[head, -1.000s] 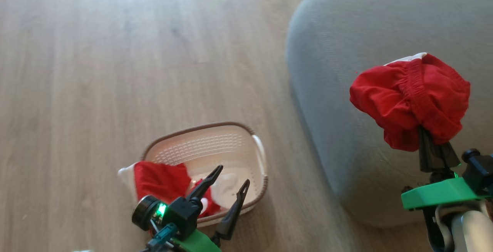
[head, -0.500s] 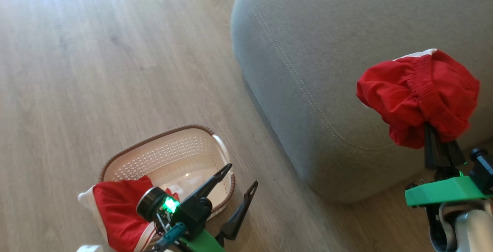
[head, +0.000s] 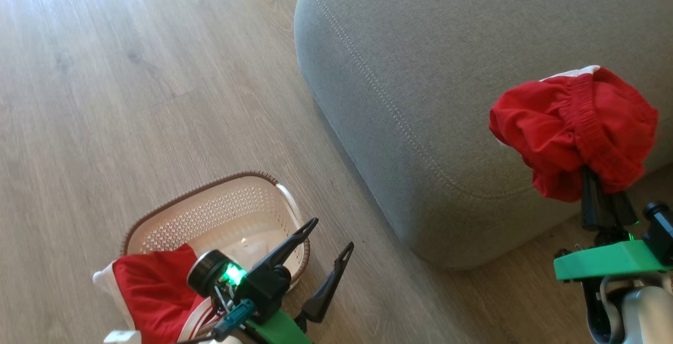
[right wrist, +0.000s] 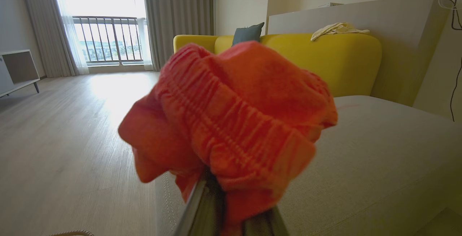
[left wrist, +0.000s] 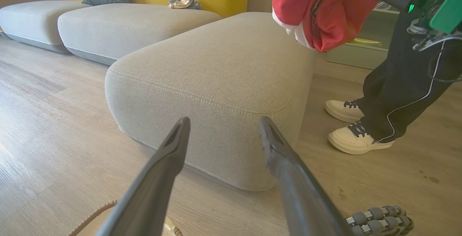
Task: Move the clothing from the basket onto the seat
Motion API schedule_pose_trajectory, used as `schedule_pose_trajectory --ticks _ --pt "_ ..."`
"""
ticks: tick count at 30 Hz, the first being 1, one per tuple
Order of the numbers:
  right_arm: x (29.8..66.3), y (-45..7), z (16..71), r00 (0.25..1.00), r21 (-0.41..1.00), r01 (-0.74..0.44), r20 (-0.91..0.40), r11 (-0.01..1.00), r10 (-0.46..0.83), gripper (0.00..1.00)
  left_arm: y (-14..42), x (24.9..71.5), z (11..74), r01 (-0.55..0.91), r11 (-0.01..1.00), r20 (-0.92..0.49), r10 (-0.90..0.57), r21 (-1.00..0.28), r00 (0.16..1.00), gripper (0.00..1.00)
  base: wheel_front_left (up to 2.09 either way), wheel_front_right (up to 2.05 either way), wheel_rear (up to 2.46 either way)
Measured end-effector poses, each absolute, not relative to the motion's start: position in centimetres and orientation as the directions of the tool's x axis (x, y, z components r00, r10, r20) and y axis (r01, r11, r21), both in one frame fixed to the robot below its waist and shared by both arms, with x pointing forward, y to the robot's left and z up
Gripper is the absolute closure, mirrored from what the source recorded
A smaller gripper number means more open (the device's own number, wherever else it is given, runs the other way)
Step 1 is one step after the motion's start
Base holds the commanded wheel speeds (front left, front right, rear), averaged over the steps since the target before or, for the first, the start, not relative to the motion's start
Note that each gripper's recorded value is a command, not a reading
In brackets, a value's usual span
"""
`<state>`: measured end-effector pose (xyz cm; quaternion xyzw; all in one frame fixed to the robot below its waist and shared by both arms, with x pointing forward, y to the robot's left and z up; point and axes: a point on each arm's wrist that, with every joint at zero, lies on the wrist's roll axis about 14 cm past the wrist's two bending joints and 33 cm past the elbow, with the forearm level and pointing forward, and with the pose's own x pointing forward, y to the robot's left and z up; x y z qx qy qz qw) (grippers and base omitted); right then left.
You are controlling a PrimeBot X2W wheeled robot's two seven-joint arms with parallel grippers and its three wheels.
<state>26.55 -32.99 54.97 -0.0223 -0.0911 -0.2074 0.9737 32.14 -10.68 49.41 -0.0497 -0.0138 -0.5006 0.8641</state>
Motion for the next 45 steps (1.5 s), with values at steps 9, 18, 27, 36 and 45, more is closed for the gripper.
schedule_pose_trajectory --ticks 9,18,27,36,45 --pt "27.6 -32.9 55.2 0.903 -0.014 0.395 0.191 0.919 -0.385 1.0 -10.2 32.5 49.1 0.858 0.507 0.068 -0.856 -0.085 0.513 0.0 0.0 0.0 0.0" --pt "32.7 -34.2 57.6 0.902 -0.083 0.38 0.252 0.921 -0.35 1.0 -9.6 34.8 48.2 0.862 0.501 0.075 -0.859 -0.079 0.507 0.0 0.0 0.0 0.0" --pt "40.4 -35.4 59.3 0.903 -0.155 0.361 0.306 0.92 -0.302 1.0 -7.7 37.6 45.0 0.851 0.518 0.029 -0.853 -0.093 0.522 0.0 0.0 0.0 0.0" --pt "46.0 -37.7 57.3 0.908 -0.182 0.375 0.27 0.909 -0.32 1.0 -6.7 39.7 42.7 0.839 0.533 0.006 -0.843 -0.111 0.537 0.0 0.0 0.0 0.0" --pt "49.1 -41.2 54.8 0.892 -0.175 0.435 0.214 0.883 -0.397 1.0 -5.8 41.3 41.1 0.809 0.566 -0.004 -0.82 -0.159 0.573 0.0 0.0 0.0 0.0"
